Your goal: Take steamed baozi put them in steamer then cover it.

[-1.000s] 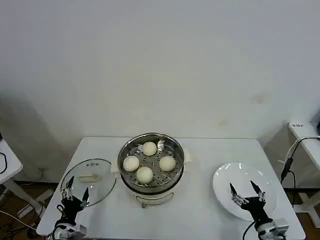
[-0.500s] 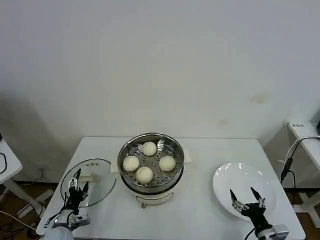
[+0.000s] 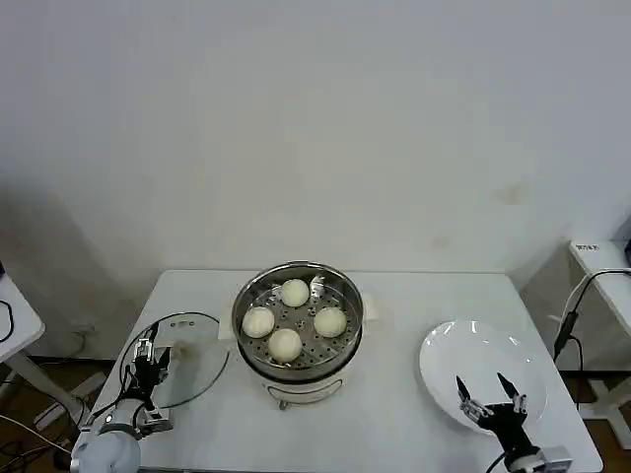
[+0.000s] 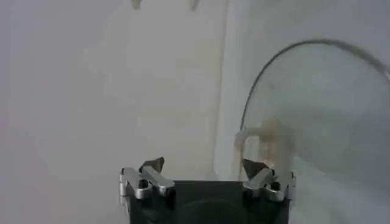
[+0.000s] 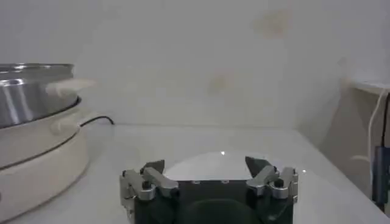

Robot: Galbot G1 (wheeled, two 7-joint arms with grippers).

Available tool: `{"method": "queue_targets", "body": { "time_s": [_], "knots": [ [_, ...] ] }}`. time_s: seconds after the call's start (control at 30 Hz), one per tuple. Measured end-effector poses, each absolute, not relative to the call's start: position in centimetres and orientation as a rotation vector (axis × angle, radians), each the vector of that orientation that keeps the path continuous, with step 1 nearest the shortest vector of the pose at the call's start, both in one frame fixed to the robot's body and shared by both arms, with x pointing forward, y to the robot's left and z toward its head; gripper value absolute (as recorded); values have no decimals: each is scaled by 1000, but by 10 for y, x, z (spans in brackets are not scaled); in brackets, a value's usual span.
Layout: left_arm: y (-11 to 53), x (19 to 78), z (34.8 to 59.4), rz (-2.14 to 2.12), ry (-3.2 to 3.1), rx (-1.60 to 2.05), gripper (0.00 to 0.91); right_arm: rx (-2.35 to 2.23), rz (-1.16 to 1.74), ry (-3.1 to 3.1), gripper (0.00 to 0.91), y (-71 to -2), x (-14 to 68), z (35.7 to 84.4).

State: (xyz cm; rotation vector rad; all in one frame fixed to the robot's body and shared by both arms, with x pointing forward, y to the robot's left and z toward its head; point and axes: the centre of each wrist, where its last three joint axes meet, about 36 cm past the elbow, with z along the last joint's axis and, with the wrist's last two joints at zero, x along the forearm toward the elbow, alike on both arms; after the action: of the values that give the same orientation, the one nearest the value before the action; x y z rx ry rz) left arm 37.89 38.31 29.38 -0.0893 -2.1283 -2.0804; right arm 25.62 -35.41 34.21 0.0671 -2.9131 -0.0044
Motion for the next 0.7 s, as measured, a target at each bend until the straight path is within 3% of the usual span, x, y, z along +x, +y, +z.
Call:
{"method": "queue_targets", "body": {
  "time_s": [0.7],
  "knots": [
    [377, 407, 277, -2050, -2161, -71, 907, 43, -3, -2910, 907, -354, 252, 336]
  ]
}}
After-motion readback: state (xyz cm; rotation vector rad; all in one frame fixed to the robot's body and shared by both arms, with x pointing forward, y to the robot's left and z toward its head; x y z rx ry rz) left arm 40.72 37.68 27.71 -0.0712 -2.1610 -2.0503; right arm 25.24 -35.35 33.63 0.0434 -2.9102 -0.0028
